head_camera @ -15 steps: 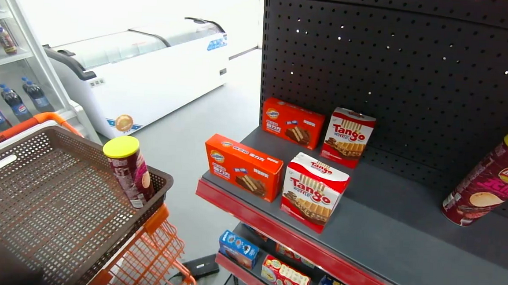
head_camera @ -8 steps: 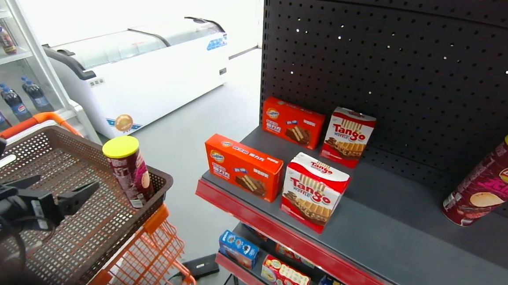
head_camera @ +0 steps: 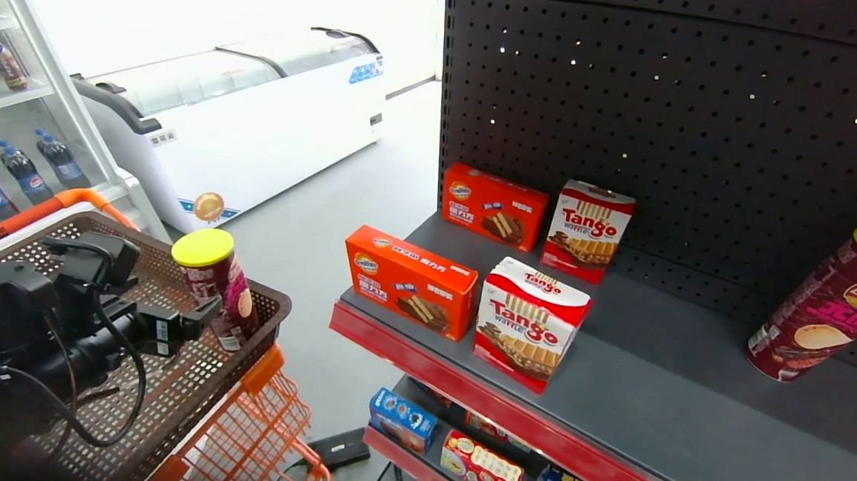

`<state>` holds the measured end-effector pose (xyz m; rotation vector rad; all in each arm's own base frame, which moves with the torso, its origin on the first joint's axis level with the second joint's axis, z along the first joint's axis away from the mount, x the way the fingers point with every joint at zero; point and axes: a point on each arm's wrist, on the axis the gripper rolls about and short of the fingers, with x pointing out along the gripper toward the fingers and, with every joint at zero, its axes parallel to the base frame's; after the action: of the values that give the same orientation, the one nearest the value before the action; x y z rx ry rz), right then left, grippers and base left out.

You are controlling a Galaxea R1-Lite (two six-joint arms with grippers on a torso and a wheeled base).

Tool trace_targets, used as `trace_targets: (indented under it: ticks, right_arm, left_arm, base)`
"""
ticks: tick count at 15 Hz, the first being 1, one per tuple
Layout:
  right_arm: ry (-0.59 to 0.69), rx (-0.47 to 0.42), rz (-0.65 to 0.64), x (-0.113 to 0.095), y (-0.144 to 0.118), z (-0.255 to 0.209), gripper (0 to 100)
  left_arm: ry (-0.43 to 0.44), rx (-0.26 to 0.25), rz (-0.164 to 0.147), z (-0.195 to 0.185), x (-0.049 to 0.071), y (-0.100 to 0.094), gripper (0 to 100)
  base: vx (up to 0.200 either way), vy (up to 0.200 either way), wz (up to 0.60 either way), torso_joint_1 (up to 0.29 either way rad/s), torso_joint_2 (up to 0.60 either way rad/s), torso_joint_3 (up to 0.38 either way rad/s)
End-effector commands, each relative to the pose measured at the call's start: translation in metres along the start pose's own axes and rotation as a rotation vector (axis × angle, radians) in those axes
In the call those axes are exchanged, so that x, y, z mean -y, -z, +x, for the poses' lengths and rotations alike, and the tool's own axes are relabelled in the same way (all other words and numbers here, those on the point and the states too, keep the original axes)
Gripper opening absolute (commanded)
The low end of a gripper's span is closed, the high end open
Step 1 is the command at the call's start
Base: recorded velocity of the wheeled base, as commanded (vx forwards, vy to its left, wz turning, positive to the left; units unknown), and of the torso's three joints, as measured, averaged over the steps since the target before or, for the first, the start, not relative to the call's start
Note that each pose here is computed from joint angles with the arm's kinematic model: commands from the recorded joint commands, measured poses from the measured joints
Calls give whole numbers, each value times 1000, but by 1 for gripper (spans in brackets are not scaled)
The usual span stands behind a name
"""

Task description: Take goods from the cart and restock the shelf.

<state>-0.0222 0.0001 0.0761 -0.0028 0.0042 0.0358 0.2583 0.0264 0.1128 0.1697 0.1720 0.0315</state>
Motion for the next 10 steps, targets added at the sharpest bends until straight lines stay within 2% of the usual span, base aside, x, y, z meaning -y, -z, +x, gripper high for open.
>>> trace_targets:
  ticks: [1, 6, 10]
  right_arm:
    - [-1, 1, 0, 0, 0, 0, 100]
    - [-1, 1, 0, 0, 0, 0, 100]
    - [-1, 1, 0, 0, 0, 0, 100]
  left_arm:
    - [10, -62, -4, 21, 3, 23, 100]
    - [3, -41, -5, 48, 2, 34, 100]
    - [-7, 3, -4, 79, -1, 34, 100]
  base:
    - [0, 0, 0, 0, 0, 0]
    - [0, 0, 0, 0, 0, 0]
    - [0, 0, 0, 0, 0, 0]
